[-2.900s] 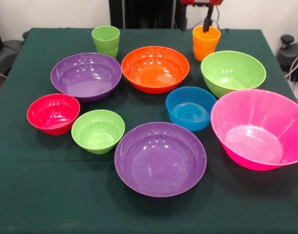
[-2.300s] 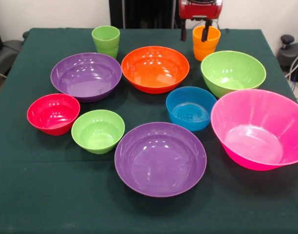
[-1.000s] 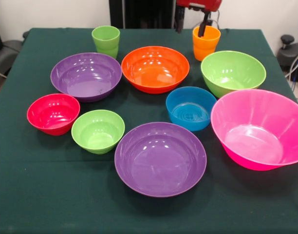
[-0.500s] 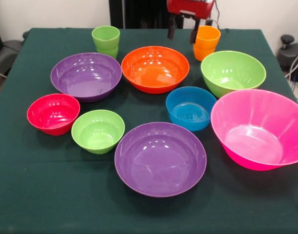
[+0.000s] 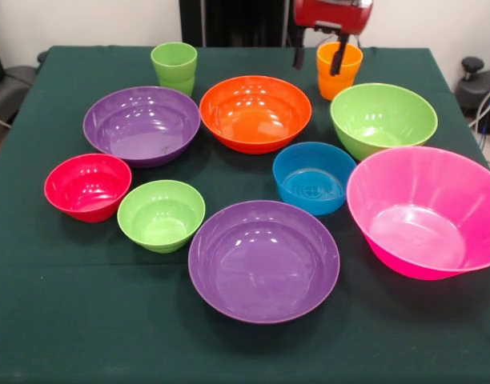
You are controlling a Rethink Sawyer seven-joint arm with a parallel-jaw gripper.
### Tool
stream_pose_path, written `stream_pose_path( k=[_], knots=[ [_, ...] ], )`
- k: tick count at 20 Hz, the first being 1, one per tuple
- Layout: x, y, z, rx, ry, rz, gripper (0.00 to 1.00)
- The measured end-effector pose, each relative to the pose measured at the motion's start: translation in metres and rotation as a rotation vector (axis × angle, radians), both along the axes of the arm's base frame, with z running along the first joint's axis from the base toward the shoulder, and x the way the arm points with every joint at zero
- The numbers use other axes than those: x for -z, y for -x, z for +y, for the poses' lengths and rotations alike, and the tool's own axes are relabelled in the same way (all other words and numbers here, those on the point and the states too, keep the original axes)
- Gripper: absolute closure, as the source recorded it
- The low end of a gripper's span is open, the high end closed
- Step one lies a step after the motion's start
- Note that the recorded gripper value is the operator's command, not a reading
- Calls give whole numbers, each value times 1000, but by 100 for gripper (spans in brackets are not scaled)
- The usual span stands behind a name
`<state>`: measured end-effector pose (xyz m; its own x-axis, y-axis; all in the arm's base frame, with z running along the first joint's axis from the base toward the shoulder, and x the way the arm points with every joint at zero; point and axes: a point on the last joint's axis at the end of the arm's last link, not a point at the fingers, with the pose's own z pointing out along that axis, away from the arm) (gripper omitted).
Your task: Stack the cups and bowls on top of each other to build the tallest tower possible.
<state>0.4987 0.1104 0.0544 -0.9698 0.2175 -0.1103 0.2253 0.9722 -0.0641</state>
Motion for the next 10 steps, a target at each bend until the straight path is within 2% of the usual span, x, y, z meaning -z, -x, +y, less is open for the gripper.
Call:
stream_pose_path(
  k=[5,10],
  knots=[
    [-3,-5,21,-33,1,-17,0],
    [-4,-8,21,-7,-2,-22,0]
  ],
)
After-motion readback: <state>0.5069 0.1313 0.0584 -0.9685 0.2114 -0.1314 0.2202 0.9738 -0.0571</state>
